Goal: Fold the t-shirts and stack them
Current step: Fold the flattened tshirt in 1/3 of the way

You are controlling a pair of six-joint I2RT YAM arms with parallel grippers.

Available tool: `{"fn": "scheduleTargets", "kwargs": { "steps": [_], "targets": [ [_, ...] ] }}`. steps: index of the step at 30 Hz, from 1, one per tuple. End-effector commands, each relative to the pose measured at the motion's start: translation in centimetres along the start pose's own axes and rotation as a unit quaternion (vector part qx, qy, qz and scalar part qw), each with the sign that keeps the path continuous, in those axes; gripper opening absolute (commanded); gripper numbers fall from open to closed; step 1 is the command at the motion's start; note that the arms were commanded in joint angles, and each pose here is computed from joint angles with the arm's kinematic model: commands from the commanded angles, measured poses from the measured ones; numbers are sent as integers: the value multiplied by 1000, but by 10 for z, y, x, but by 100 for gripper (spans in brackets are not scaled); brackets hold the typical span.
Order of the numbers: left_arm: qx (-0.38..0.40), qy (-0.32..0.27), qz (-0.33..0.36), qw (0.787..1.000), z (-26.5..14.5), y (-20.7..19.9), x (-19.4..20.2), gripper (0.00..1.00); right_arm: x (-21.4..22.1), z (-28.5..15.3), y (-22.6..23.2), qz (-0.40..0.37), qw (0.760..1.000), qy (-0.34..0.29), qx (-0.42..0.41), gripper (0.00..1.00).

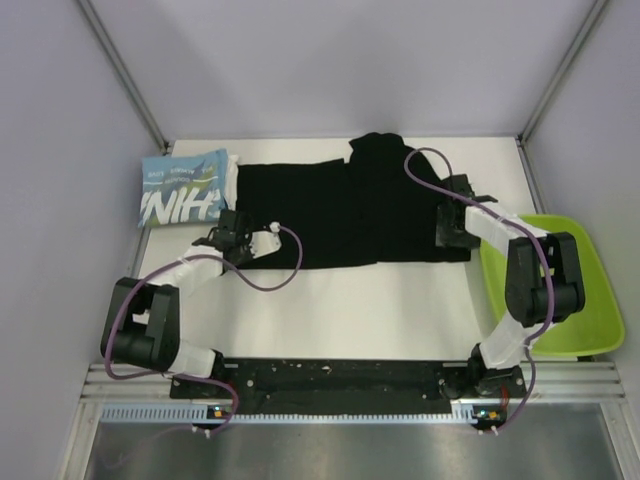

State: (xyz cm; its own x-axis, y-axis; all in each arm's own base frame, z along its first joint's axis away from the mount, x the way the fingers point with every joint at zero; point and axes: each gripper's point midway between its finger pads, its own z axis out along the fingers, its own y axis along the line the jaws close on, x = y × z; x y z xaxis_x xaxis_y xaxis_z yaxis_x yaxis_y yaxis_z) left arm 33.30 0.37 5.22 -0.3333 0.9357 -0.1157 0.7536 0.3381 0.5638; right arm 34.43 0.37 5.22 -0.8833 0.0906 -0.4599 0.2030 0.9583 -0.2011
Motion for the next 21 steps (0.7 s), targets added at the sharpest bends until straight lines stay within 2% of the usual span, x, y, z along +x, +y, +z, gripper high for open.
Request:
{"fn": "scheduleTargets", "kwargs": {
  "steps": [1,6,11,15,21],
  "targets": [
    [-26,-3,-6,1000,-11,7,6,0,4,12,7,25,1000,7,-10,57],
    [-15,-10,-15,1000,-18,-2,11,0,21,24,0,24,999,26,5,41],
    [-16,-13,-23,1000,-27,-9,21,0,38,29,2,30,998,52,-7,0],
    [-1,-4,-33,999,-37,-26,37,0,48,16,-2,47,998,48,-12,0],
    [46,42,-51,997,-67,-73,74,0,58,-15,11,86,992,45,-75,0]
  ]
}}
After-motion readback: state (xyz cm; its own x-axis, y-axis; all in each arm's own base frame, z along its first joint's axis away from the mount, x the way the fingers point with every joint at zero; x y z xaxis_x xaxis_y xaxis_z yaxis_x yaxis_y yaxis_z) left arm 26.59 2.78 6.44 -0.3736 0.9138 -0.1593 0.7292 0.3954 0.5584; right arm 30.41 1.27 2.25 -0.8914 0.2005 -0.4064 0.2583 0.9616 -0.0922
